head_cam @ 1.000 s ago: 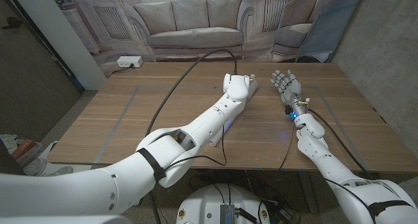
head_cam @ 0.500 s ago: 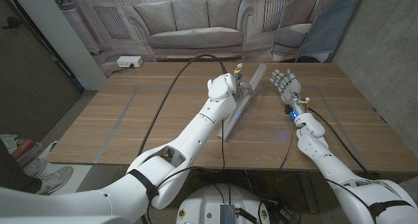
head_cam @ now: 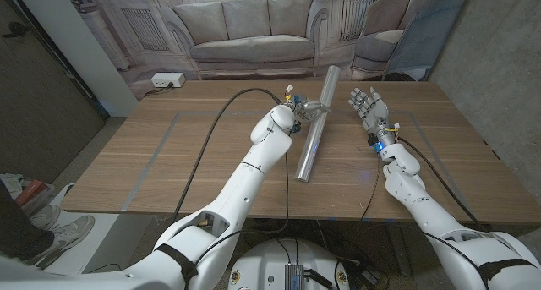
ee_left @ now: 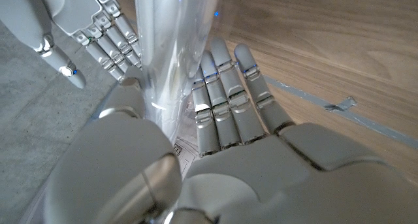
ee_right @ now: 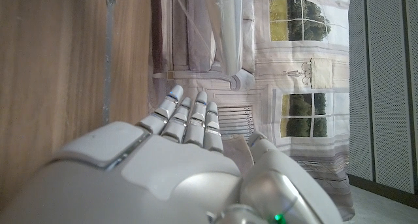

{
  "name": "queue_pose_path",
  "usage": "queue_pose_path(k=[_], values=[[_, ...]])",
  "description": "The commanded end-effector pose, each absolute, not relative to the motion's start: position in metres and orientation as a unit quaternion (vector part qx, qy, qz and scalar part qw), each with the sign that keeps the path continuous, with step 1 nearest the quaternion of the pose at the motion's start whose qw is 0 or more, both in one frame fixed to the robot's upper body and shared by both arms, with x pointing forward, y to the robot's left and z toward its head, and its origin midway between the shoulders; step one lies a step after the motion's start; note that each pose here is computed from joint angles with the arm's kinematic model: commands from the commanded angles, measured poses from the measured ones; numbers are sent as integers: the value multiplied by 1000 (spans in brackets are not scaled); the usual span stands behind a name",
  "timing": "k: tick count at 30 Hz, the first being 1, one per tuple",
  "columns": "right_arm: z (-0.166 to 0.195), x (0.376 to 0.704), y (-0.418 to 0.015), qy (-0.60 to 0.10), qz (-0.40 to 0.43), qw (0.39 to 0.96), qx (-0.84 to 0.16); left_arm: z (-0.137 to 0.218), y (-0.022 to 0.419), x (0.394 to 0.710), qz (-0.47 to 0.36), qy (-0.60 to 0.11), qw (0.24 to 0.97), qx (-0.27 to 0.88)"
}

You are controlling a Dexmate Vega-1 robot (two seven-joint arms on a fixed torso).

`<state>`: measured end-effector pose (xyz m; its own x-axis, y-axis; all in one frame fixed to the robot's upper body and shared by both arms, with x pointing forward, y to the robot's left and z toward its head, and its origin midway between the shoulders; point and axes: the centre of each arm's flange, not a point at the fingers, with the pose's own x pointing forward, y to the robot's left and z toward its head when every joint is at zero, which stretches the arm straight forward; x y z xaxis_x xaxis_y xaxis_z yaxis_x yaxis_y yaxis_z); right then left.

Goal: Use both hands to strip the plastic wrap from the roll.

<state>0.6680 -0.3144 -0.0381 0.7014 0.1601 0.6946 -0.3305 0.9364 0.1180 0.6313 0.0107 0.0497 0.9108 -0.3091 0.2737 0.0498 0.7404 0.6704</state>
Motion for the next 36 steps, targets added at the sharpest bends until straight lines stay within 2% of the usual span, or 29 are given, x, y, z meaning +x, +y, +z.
queue_pose_path(k=[1, 6, 11, 13, 19, 21, 22, 28, 36], values=[[-37, 668, -310, -357, 136, 918, 111, 26, 30, 637, -104, -210, 946, 224], [-36, 668, -309, -356, 135, 918, 110, 21, 32, 639, -122, -221, 951, 180], [-36, 668, -308, -356, 136, 918, 109, 8, 34, 658, -220, -243, 942, 71], [-36, 668, -307, -356, 136, 918, 110, 4, 33, 662, -225, -256, 939, 44], [-36, 667, -306, -357, 135, 918, 109, 1, 35, 663, -216, -262, 940, 37], [-35, 667, -306, -357, 135, 918, 108, 2, 35, 669, -256, -263, 930, 32], [-35, 666, -306, -358, 135, 918, 108, 0, 35, 668, -248, -270, 930, 12], [-33, 664, -304, -359, 137, 917, 105, -2, 30, 679, -315, -287, 904, -39], [-32, 661, -304, -357, 137, 918, 102, -13, 18, 690, -366, -265, 884, -120]])
